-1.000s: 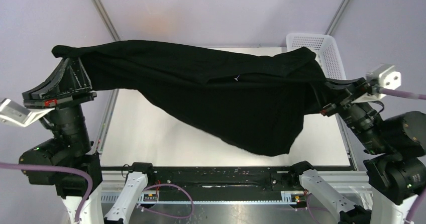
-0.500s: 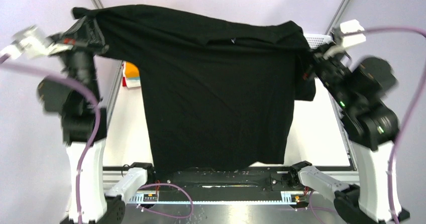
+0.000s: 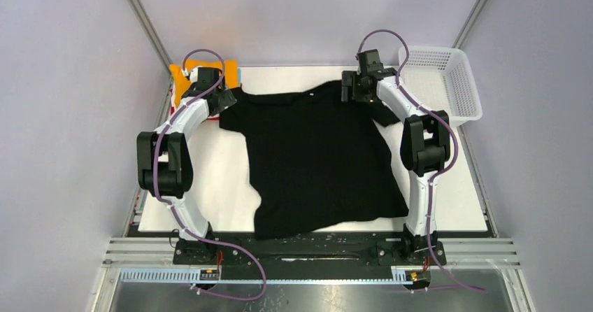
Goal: Fold and stack the t-shirts
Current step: Flatten out the tshirt
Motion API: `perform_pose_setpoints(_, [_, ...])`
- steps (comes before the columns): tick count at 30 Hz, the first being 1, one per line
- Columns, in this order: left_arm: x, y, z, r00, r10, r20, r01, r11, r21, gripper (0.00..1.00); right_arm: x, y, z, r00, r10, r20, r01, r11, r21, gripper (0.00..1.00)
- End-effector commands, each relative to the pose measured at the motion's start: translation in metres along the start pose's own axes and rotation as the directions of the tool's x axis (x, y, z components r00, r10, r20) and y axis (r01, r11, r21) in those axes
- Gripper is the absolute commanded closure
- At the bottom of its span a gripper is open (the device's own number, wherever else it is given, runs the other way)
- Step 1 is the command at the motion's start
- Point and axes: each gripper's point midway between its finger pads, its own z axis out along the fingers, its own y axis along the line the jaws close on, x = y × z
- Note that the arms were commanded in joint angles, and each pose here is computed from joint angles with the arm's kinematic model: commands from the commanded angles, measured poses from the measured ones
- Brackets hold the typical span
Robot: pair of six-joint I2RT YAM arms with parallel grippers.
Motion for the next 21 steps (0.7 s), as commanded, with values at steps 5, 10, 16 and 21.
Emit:
perform_pose_setpoints(5, [-0.02, -0.078, -0.059, 0.999, -0.029, 0.016, 0.02, 0.907, 0.42, 0.01, -0.015, 0.025, -0.064, 0.997, 0.044, 0.066, -0.036, 0.992, -0.122, 0.0])
perform_pose_setpoints(10, [0.017, -0.13, -0.054, 0.993, 0.096, -0.073, -0.043, 0.847, 0.53, 0.01, 0.066, 0.022, -0.079, 0.994, 0.059, -0.087, -0.07, 0.99, -0.123, 0.01])
perform_pose_setpoints(16, [0.058, -0.154, -0.022, 0.96, 0.172, -0.223, -0.027, 0.845, 0.535, 0.01, 0.153, 0.025, -0.099, 0.966, 0.078, -0.248, -0.108, 0.988, -0.11, 0.0])
perform_pose_setpoints(21, [0.097, -0.139, -0.007, 0.922, 0.2, -0.333, -0.011, 0.871, 0.492, 0.01, 0.193, 0.026, -0.084, 0.925, 0.141, -0.353, -0.179, 0.981, -0.078, 0.01])
